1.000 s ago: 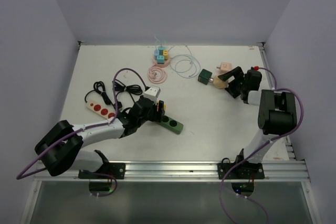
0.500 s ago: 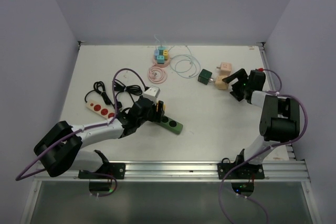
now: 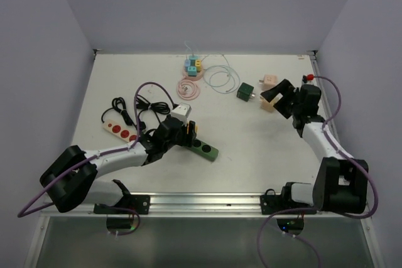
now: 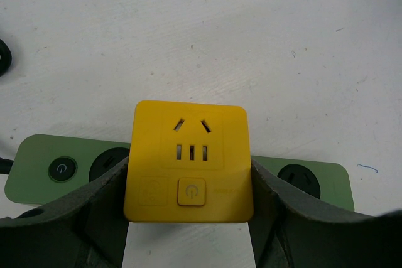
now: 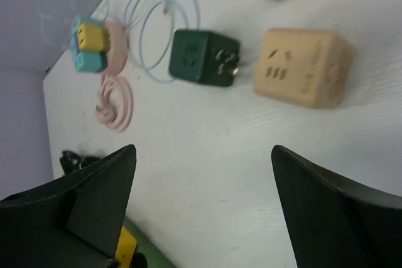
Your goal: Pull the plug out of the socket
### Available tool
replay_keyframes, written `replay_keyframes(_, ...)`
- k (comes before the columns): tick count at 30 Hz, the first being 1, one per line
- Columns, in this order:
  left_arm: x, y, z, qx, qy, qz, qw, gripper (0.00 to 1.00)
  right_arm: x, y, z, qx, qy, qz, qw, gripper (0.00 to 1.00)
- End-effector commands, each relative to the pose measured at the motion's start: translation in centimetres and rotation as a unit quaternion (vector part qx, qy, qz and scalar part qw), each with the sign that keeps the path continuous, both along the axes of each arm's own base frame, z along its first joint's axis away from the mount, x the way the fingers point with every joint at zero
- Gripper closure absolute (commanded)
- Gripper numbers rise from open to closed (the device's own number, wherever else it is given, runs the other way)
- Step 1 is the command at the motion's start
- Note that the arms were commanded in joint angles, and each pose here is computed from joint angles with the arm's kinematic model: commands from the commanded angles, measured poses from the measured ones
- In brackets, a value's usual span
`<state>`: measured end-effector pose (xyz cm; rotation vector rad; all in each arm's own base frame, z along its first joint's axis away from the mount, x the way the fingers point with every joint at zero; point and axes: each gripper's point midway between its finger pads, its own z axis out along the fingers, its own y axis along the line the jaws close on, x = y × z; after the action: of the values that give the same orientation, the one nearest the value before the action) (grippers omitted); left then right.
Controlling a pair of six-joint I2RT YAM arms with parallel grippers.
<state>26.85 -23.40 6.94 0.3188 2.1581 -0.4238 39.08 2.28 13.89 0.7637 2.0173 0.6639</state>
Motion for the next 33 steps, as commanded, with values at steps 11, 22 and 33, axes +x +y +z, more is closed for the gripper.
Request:
replay_keyframes(11, -0.2, 0.6, 3.1, -0.046, -0.039, 0.01, 0.998, 1.0, -13.0, 18.8, -4.1, 0.007, 0.007, 0.322, 0.947, 0.11)
replay_keyframes(22, -1.1, 1.6, 6.2, -0.131, -0.093, 0.027, 0.987, 1.0, -16.9, 24.5, -4.8, 0.112, 0.027, 0.355, 0.928, 0.08)
replay_keyframes(33, -0.9, 1.8, 8.4, -0.166, -0.123, 0.04, 0.978, 1.0, -19.4, 29.1, -3.9, 0.184, 0.051, 0.384, 0.903, 0.1)
